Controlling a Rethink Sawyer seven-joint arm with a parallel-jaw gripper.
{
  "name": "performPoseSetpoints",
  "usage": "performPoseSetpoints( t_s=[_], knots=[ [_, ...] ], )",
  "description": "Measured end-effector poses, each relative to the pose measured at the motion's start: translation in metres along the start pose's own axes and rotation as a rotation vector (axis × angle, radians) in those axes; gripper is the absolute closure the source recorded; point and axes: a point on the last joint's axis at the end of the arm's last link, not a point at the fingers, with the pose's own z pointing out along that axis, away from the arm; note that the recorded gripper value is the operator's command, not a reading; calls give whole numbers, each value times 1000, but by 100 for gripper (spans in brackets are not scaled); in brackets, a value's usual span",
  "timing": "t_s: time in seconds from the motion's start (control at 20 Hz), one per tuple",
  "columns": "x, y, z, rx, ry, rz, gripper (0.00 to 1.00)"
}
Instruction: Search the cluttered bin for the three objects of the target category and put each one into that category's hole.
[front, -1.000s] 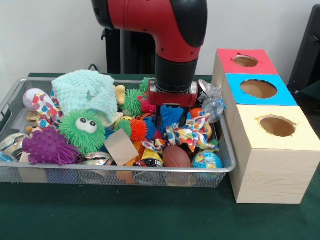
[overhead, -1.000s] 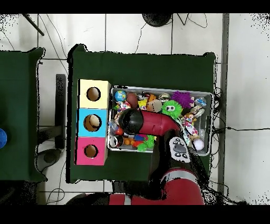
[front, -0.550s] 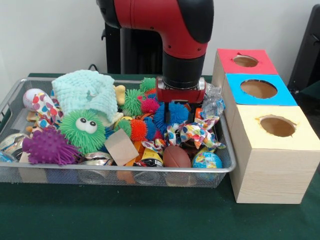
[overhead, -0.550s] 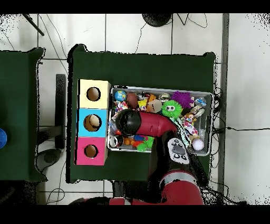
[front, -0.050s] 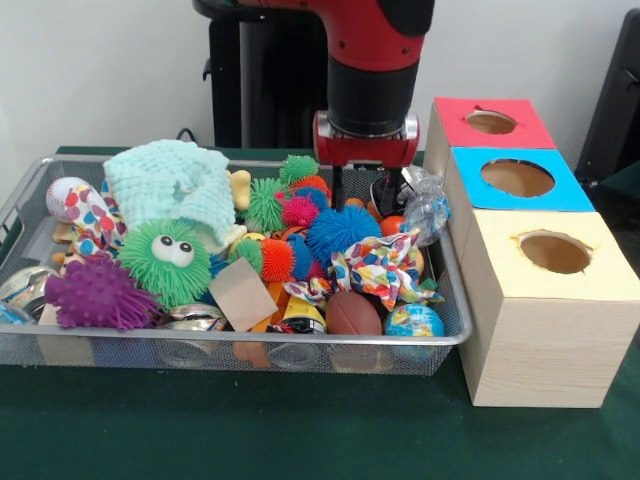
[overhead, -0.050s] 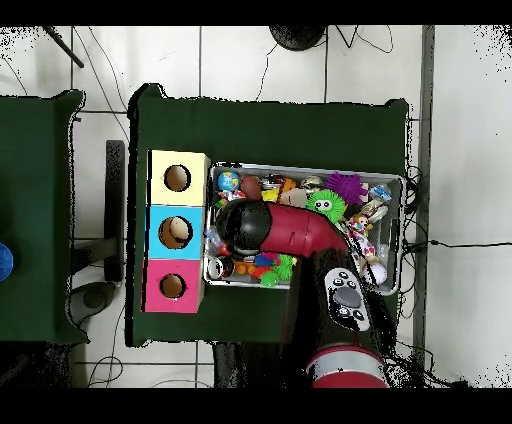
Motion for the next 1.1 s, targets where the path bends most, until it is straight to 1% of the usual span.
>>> performPoseSetpoints(
  t_s=[0.1, 0.25, 0.35, 0.45, 0.55, 0.6, 0.7, 0.75, 0.95, 1.1],
  knots=[
    [-2, 0, -6, -3, -5, 4, 0],
    [-8, 3, -14, -22, -19, 17, 0],
    [-13, 5, -17, -48, -31, 34, 0],
    [-21, 6, -19, -88, -53, 59, 0],
    [-26, 6, -19, -112, -72, 75, 0],
    [-30, 6, -19, -135, -99, 92, 0],
    [-33, 5, -17, -145, -120, 100, 0],
    [-34, 4, -16, -149, -141, 105, 0],
    [-34, 9, -13, -155, -169, 104, 0],
    [-32, 12, -11, -154, -173, 100, 0]
  ],
)
